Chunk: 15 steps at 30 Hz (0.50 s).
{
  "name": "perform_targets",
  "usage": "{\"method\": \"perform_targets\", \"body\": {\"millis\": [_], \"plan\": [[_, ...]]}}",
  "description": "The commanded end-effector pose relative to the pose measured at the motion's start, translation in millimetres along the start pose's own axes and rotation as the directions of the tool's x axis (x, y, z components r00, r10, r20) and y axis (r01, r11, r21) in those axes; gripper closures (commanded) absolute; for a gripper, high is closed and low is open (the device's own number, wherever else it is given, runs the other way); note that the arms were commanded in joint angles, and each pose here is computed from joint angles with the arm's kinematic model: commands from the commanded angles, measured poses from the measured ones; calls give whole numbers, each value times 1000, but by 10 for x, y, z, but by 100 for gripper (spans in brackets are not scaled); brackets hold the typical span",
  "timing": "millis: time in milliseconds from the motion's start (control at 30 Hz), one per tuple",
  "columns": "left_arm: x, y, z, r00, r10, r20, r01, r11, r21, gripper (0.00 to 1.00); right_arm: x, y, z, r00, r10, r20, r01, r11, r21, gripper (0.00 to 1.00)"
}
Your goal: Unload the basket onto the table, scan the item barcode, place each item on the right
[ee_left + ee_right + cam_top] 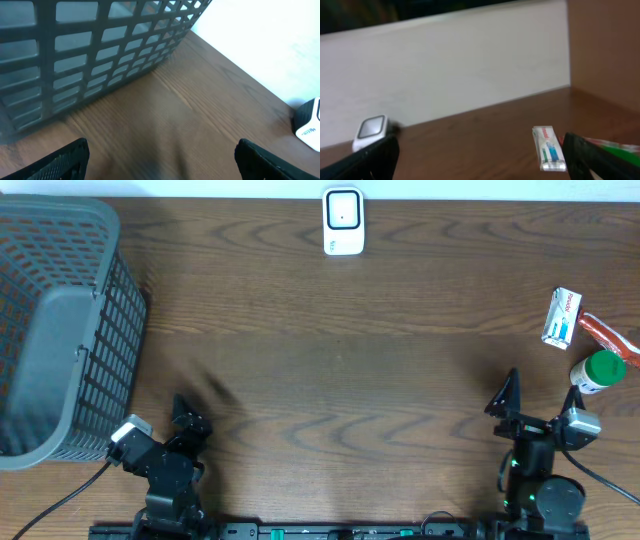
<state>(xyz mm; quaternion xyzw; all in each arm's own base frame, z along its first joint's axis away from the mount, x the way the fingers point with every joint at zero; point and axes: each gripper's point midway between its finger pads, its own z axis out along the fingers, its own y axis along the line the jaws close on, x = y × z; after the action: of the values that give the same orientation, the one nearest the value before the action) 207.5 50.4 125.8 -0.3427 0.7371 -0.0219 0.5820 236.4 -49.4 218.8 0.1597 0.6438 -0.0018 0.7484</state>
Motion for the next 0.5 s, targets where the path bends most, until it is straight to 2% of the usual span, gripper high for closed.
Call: {"method": "perform_targets", "body": {"millis": [0,200,467], "plan": [[79,71,16,1000,21,-19,-22,999,-25,7,151,-159,8,993,116,12,-116,990,76,1],[78,72,16,1000,21,-18,-22,999,-25,7,217,-179,5,1000,13,-24,-11,996,86,1],[79,72,16,1000,21,-19,-22,999,-25,7,539,-210,-27,986,-45,-161,59,995,82,1]]}}
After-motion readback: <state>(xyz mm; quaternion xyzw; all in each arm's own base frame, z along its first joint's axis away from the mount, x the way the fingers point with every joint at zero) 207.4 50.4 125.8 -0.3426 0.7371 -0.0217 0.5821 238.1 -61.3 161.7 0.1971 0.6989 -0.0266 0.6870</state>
